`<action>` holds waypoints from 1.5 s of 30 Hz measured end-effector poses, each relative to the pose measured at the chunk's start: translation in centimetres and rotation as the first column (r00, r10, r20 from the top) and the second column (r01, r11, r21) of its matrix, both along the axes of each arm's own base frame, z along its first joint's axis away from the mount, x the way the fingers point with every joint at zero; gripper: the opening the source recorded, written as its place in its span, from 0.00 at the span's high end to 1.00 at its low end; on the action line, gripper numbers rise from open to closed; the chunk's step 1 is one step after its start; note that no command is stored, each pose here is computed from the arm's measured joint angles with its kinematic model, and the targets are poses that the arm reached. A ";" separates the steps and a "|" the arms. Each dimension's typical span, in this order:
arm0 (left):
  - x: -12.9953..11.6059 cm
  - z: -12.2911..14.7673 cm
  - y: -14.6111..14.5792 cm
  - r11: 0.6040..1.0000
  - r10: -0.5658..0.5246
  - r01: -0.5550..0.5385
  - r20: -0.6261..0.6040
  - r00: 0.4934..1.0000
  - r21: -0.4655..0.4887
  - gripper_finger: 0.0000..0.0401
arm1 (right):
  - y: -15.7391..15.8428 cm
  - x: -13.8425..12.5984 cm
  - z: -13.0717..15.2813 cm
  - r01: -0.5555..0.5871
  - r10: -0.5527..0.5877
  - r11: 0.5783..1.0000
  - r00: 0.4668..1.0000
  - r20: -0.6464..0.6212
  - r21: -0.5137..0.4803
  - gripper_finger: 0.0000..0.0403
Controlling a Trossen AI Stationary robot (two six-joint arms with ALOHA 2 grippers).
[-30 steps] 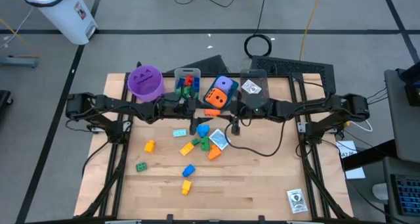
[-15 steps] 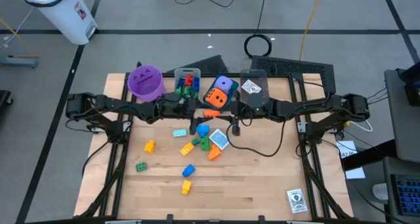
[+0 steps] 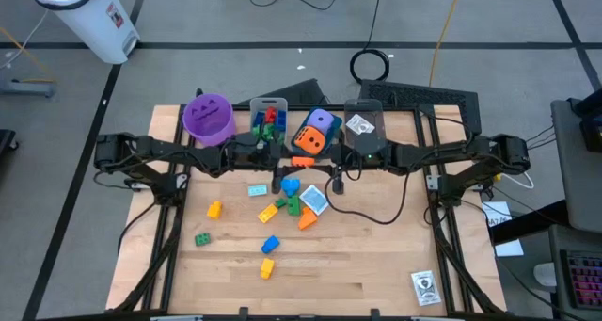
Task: Pick & Place Toys
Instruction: Put the orange game piece into the gray bin
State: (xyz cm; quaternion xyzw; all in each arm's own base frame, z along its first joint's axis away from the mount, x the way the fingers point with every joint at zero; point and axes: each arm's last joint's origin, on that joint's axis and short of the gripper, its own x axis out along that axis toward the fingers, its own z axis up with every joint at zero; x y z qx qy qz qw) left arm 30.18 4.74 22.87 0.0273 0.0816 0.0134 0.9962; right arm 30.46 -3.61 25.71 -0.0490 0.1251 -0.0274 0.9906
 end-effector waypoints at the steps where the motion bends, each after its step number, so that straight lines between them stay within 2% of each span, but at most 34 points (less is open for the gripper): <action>1: 0.0 0.0 0.0 1.000 -0.001 0.001 0.000 1.000 0.000 0.66 | 0.0 0.0 0.0 0.000 0.000 1.000 1.000 0.001 0.002 0.76; 5: 0.0 0.0 -0.1 0.999 -0.038 0.038 -0.002 0.999 0.002 0.72 | 0.0 0.0 0.1 -0.004 0.004 1.000 1.000 0.007 0.009 0.76; 11: 0.0 0.0 -0.2 0.999 -0.051 0.051 0.001 0.999 -0.002 0.72 | 0.0 0.0 0.1 -0.006 0.006 1.000 1.000 0.010 0.006 0.72; 19: 0.0 0.1 -0.2 0.999 -0.054 0.054 0.007 0.999 -0.007 0.75 | 0.0 -0.5 1.0 -0.003 0.004 1.000 0.999 0.035 -0.008 0.57; 24: -0.7 1.0 0.0 0.999 -0.041 0.040 0.010 0.999 0.036 0.74 | 0.2 -1.9 2.3 -0.009 0.011 0.999 0.999 0.033 -0.048 0.48; 27: -1.7 1.8 0.7 0.998 0.017 -0.017 -0.008 1.000 0.057 0.74 | 0.3 -2.6 2.7 -0.012 0.013 0.998 1.000 0.017 -0.063 0.44; 31: -3.0 2.1 2.3 0.982 0.166 -0.157 -0.080 0.983 0.103 0.74 | 0.3 -3.0 2.4 -0.014 0.012 0.998 0.999 -0.037 -0.055 0.41; 38: -4.8 0.4 6.5 0.936 0.352 -0.340 -0.238 0.905 0.092 0.74 | 0.3 -3.0 0.9 -0.002 0.001 1.000 0.995 -0.097 -0.006 0.42; 45: -6.5 -1.2 10.0 0.890 0.447 -0.451 -0.344 0.826 0.073 0.74 | 0.4 -3.7 -1.8 0.013 -0.012 0.999 0.999 -0.040 0.035 0.43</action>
